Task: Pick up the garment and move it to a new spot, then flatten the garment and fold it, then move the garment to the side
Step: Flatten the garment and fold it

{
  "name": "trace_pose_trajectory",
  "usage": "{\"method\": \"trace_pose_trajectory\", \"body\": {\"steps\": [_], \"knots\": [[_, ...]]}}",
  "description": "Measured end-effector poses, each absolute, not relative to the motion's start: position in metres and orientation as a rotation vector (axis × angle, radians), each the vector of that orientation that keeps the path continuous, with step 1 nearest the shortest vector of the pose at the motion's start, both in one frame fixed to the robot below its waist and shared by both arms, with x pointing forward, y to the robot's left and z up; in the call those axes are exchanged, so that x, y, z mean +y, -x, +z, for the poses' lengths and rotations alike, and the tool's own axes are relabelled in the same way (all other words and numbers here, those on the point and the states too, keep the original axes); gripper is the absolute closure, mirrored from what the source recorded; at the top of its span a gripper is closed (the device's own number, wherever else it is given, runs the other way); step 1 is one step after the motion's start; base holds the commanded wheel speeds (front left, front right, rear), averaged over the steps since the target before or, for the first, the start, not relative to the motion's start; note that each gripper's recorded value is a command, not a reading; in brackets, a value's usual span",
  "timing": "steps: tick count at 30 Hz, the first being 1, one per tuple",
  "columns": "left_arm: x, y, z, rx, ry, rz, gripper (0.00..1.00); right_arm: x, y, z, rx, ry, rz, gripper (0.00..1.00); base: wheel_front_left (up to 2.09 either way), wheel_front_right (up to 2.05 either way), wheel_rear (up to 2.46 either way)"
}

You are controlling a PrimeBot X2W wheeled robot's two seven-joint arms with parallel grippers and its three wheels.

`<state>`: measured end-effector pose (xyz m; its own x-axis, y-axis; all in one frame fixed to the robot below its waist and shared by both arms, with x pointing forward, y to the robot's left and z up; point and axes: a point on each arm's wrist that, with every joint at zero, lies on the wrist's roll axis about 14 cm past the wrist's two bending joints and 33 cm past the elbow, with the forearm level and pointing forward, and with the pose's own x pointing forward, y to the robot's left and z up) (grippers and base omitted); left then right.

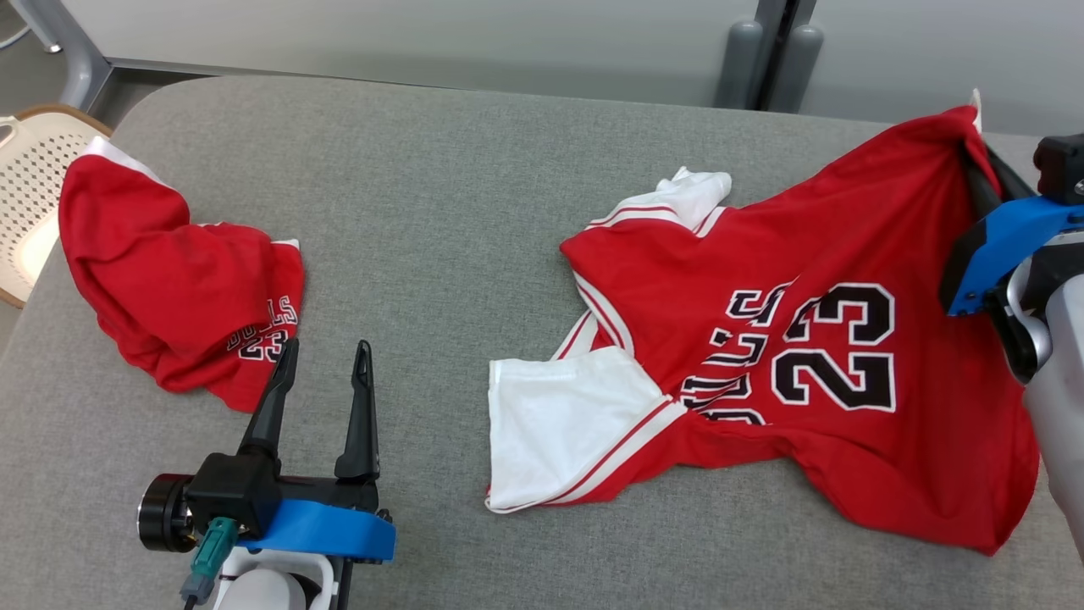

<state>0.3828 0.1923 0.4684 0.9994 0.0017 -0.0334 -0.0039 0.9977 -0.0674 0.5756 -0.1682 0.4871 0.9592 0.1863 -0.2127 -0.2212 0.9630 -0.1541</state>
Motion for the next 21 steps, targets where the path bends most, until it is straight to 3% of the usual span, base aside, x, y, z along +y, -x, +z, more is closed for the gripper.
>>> {"method": "trace_pose_trajectory", "body": {"steps": [2, 3, 5, 13, 21], "knots": [[0.194, -0.381, 0.468, 0.034, 0.067, 0.009, 0.00, -0.167, -0.580, 0.491, 0.180, 0.176, 0.202, 1.00, 0.00, 0.00, 0.00], [0.195, -0.381, 0.468, 0.035, 0.067, 0.010, 0.00, -0.165, -0.582, 0.490, 0.182, 0.173, 0.202, 0.54, 0.00, 0.00, 0.00], [0.195, -0.381, 0.468, 0.035, 0.067, 0.011, 0.00, -0.160, -0.579, 0.481, 0.203, 0.172, 0.210, 0.00, 0.00, 0.00, 0.00], [0.188, -0.383, 0.469, 0.032, 0.071, -0.004, 0.00, -0.175, -0.570, 0.494, 0.122, 0.163, 0.175, 0.00, 0.00, 0.00, 0.00], [0.172, -0.388, 0.475, 0.011, 0.066, -0.054, 0.00, -0.184, -0.534, 0.530, -0.045, 0.144, 0.160, 0.00, 0.00, 0.00, 0.00]]}}
